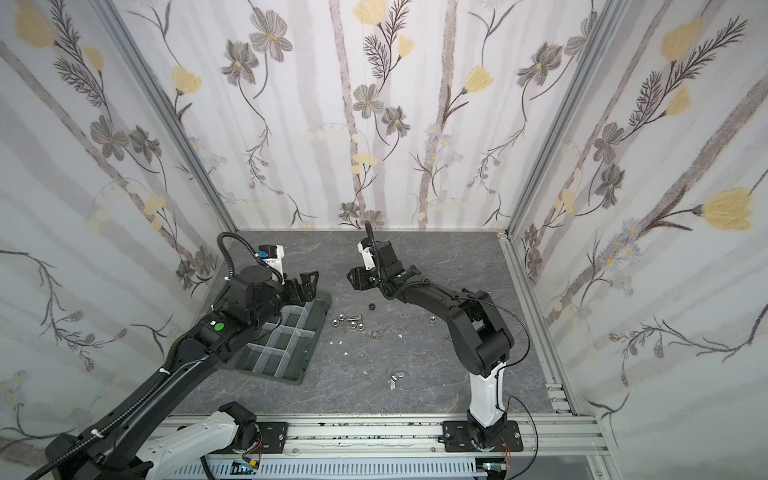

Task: Sort the screws and nuts into containers
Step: 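Reach the left gripper to a silver bolt while the right gripper withdraws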

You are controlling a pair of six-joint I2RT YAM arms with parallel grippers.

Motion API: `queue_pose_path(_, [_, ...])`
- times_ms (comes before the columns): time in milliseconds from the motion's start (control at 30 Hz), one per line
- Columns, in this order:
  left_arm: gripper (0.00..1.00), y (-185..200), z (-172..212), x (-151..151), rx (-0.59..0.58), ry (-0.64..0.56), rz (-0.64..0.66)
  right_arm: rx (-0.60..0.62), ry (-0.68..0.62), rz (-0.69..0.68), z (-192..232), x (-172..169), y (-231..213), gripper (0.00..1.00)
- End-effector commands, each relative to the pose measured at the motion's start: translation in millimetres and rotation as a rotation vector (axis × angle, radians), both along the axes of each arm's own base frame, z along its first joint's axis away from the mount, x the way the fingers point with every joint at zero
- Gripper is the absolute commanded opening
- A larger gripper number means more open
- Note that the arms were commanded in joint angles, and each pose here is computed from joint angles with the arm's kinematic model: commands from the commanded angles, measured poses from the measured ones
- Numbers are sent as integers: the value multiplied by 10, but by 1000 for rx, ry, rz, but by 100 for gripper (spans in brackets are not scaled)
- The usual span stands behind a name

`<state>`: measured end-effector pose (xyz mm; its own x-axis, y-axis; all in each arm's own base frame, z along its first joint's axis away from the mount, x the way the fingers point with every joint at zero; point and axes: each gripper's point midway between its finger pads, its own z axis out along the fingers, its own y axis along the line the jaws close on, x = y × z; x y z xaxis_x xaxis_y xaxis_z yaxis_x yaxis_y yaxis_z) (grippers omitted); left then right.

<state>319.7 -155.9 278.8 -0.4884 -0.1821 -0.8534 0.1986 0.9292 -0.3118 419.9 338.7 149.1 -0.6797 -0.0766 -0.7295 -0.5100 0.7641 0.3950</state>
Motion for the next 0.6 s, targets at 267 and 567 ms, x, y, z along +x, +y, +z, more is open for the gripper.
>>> queue_pose_path(267, [82,-603,-332,363,51,118,-209,155,-77,-192,257,-72,-1054,66])
queue_pose_path(567, [87,-898,-942,677,224,266,-288,369,-161,-313,444,-472,-1440,67])
